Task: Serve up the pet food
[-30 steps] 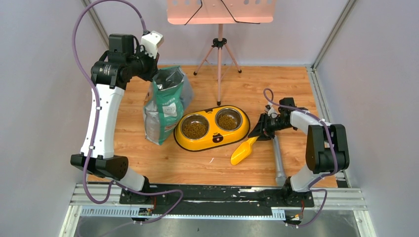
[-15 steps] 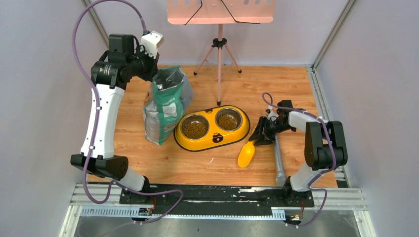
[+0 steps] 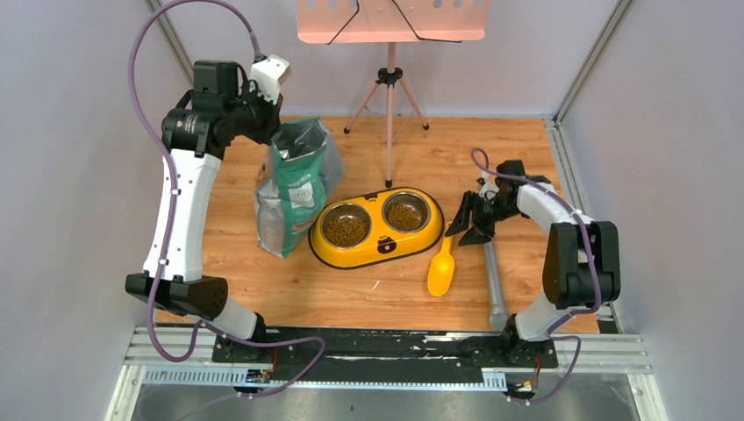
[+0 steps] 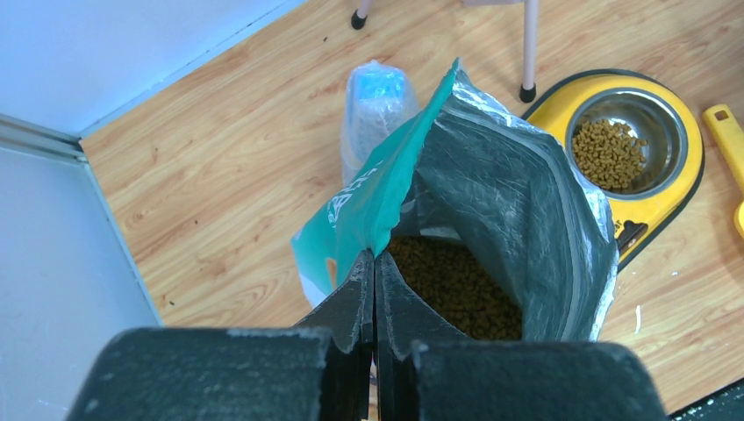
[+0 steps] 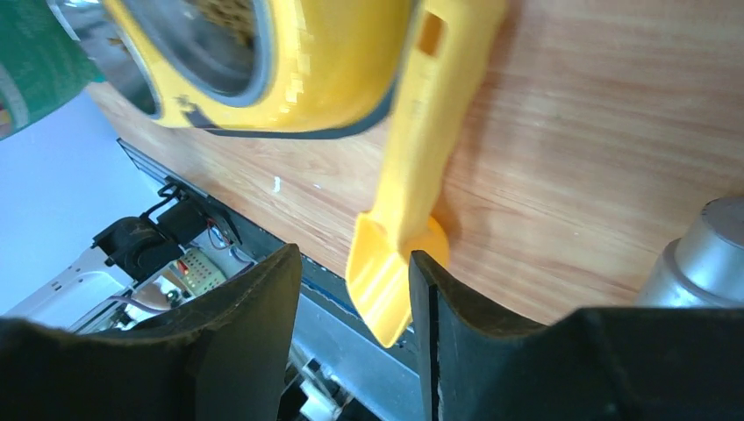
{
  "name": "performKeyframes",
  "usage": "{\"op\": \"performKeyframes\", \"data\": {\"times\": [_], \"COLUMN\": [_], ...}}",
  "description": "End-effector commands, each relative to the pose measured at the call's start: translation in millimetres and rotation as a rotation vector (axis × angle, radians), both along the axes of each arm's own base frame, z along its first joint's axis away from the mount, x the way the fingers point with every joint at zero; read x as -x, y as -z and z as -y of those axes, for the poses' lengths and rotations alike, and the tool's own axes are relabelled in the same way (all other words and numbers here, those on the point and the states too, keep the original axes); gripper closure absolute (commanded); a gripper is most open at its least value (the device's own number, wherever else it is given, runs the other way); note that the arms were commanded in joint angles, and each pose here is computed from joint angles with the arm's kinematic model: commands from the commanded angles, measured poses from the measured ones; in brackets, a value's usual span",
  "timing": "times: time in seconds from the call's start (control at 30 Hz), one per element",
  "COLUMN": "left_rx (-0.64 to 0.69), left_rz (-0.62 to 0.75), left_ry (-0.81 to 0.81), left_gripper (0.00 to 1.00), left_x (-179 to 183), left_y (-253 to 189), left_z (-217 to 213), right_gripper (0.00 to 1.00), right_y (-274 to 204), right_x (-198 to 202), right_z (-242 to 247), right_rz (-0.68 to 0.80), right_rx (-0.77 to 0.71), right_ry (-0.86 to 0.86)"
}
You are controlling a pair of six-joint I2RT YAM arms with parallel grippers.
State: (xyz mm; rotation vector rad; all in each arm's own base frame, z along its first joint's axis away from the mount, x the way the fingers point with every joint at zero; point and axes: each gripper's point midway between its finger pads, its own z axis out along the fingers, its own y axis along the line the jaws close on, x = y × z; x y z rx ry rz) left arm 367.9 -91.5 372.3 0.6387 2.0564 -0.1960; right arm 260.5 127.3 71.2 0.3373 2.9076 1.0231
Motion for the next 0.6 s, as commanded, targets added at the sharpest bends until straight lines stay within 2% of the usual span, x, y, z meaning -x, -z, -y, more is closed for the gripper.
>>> {"op": "performKeyframes", "data": {"times": [0.0,0.17,0.33,0.43,0.57], "left_rx": [0.029,0.025,0.031,0.038,0.060], "left_rz": [0.138,0.138,0.149,0.147,0.131], "left_ry": [0.038,0.042,0.040,0.042,0.052], "left_gripper": [1.00,1.00,1.00,1.00,1.00], "left_x": [-6,-5,-6,-6,-5], "left_y": [-34,-34,-38,-39,-36], "left_z": [7,7,7,8,12], "right_gripper": [0.50,0.51,0.54,0.54,0.50], "right_y": [-62,-109,-170,-206,-252], "right_x": [-22,-61,-85,-92,-118], "right_z": [-4,-19,-78,-121,-165], "right_rz": [0.167,0.347,0.586,0.801,1.008], "right_rx": [-0.010,-0.076,-0.226,-0.217,-0.187], "right_ry": [-0.053,-0.101,-0.276,-0.428,-0.466]}}
